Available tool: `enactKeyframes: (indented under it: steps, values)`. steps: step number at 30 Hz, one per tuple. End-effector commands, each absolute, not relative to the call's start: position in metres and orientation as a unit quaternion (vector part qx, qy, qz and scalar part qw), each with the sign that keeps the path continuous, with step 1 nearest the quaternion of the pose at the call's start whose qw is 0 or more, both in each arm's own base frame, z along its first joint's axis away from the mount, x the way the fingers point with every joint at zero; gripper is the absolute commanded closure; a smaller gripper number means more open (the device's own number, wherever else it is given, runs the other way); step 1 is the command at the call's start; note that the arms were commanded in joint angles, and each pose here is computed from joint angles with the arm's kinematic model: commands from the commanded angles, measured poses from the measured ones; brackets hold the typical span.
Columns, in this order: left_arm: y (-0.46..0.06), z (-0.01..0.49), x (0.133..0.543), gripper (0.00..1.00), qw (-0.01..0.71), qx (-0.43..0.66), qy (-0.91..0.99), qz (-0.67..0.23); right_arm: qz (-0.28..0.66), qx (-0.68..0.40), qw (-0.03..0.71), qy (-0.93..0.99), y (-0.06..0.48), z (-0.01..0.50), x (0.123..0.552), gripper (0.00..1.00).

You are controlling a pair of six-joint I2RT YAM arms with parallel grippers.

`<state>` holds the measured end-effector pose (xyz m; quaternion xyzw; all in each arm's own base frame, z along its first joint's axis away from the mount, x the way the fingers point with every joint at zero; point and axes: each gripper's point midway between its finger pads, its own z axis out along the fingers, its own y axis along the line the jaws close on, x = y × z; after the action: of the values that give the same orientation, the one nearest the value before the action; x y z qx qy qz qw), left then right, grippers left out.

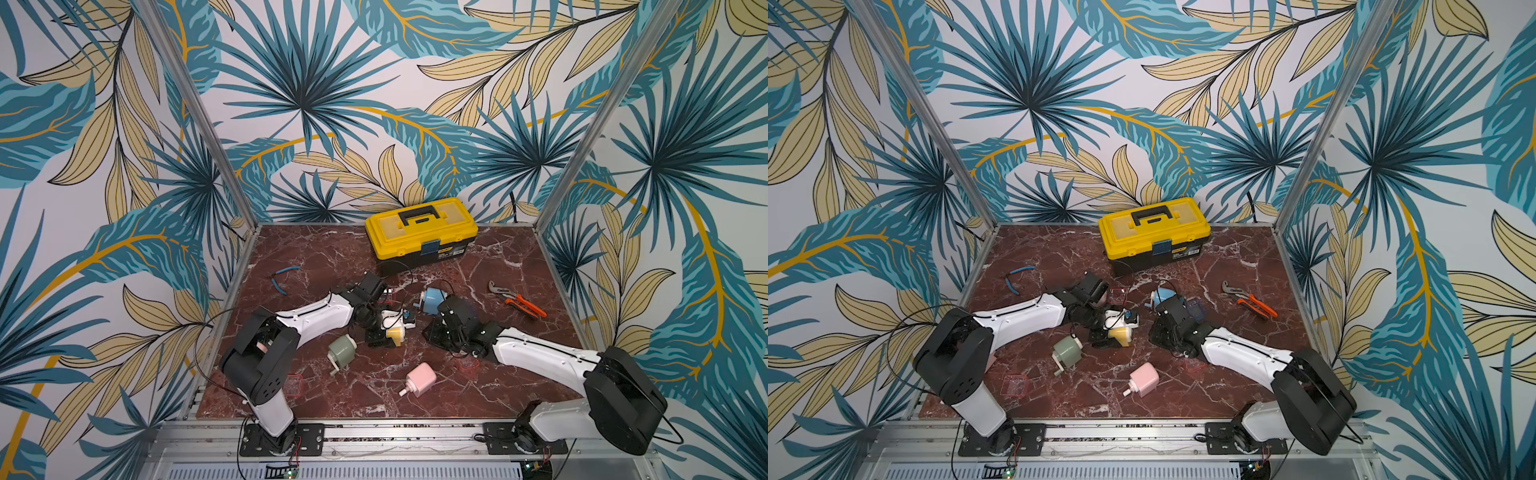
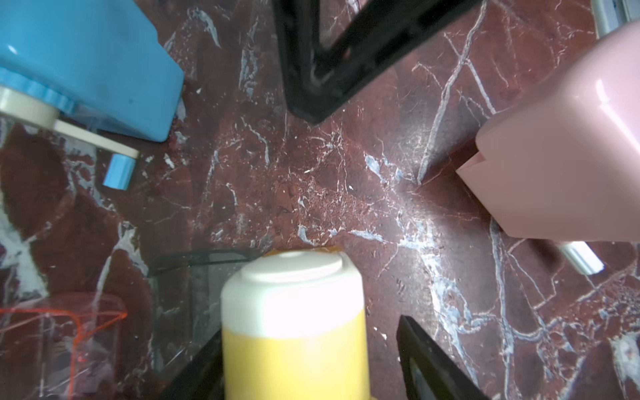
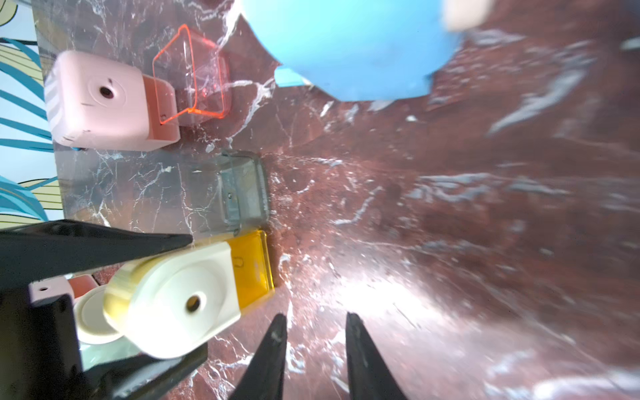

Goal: Put the tray back into the pencil sharpener
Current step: Pick up the pencil sharpener from the center of the board.

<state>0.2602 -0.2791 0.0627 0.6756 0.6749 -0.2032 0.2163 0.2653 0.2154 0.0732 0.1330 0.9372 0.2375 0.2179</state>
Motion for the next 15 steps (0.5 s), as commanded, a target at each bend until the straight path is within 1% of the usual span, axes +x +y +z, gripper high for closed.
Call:
enactKeyframes:
  steps: [1, 3, 5, 8, 11, 15]
  values:
    - [-0.286, 0.063, 0.262, 0.32, 0.215, 0.680, 0.669, -0.209, 0.176, 0.140, 0.214, 0.951, 0.185, 0.061, 0.249, 0.69]
    - [-0.287, 0.061, 0.263, 0.38, 0.210, 0.681, 0.670, -0.206, 0.172, 0.143, 0.220, 0.950, 0.181, 0.065, 0.247, 0.69]
    - [-0.287, 0.060, 0.264, 0.46, 0.207, 0.681, 0.673, -0.202, 0.168, 0.145, 0.227, 0.948, 0.176, 0.067, 0.246, 0.69]
    - [-0.287, 0.064, 0.268, 0.56, 0.205, 0.673, 0.684, -0.193, 0.162, 0.148, 0.240, 0.946, 0.170, 0.074, 0.246, 0.69]
    - [-0.285, 0.078, 0.270, 0.61, 0.212, 0.663, 0.695, -0.183, 0.156, 0.150, 0.256, 0.942, 0.163, 0.082, 0.246, 0.69]
    - [-0.278, 0.114, 0.276, 0.64, 0.250, 0.620, 0.724, -0.167, 0.148, 0.151, 0.281, 0.936, 0.154, 0.094, 0.247, 0.69]
